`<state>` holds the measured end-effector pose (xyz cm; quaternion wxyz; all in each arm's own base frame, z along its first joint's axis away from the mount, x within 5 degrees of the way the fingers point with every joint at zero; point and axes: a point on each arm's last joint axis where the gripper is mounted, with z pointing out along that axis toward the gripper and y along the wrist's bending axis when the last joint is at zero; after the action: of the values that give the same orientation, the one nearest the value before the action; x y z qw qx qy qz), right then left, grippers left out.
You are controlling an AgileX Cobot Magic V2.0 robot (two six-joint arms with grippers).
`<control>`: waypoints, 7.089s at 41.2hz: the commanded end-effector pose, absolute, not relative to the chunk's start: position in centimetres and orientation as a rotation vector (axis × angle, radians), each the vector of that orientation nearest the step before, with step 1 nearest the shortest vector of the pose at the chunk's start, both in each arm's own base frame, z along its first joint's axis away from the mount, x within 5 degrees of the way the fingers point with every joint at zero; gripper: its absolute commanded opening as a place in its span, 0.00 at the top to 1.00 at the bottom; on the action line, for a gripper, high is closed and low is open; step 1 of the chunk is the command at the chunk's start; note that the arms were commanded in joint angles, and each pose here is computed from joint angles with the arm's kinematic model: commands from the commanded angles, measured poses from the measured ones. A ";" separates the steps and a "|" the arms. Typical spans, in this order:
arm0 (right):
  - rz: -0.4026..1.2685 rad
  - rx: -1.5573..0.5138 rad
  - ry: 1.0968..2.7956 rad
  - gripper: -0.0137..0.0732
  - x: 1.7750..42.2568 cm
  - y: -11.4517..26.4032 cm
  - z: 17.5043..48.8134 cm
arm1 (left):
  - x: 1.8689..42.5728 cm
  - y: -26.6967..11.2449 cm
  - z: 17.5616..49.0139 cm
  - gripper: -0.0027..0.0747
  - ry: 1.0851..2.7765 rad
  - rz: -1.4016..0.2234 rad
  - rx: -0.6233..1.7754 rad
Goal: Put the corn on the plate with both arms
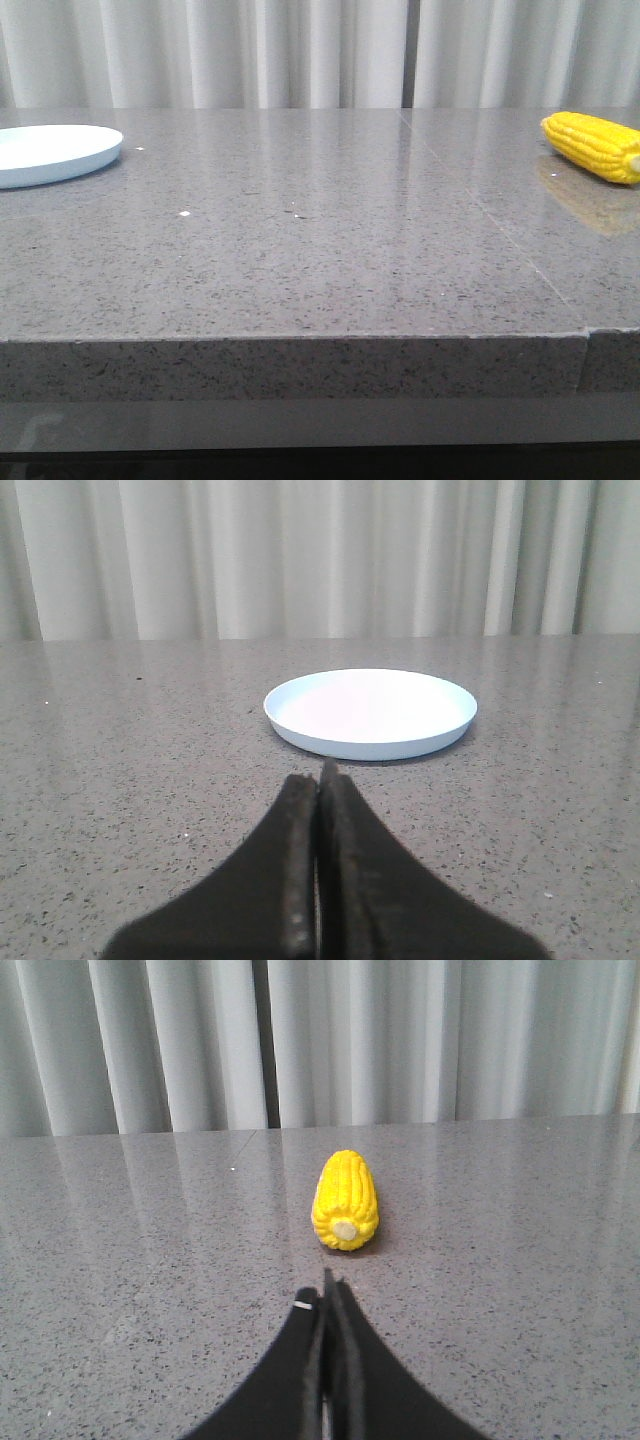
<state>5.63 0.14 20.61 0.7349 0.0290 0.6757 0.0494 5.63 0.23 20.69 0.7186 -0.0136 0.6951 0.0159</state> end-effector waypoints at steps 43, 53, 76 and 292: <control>0.110 0.051 1.297 0.92 4.2 0.1 26.2 | 4.3 0.2 26.3 0.99 1.262 0.020 -0.038; 0.110 0.050 1.382 0.92 3.1 0.1 32.4 | 2.3 0.1 33.4 0.99 1.243 0.017 -0.033; 0.093 0.059 1.860 0.92 9.0 0.3 35.7 | 7.9 0.2 38.1 0.99 1.689 0.007 -0.036; 0.068 0.047 1.906 0.10 9.7 0.2 35.3 | 39.1 -16.8 29.9 0.89 2.367 -0.537 0.351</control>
<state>9.42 0.28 33.68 0.5395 0.0269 0.8409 0.0340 39.31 -16.45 26.50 0.2789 0.1429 0.9313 -0.1859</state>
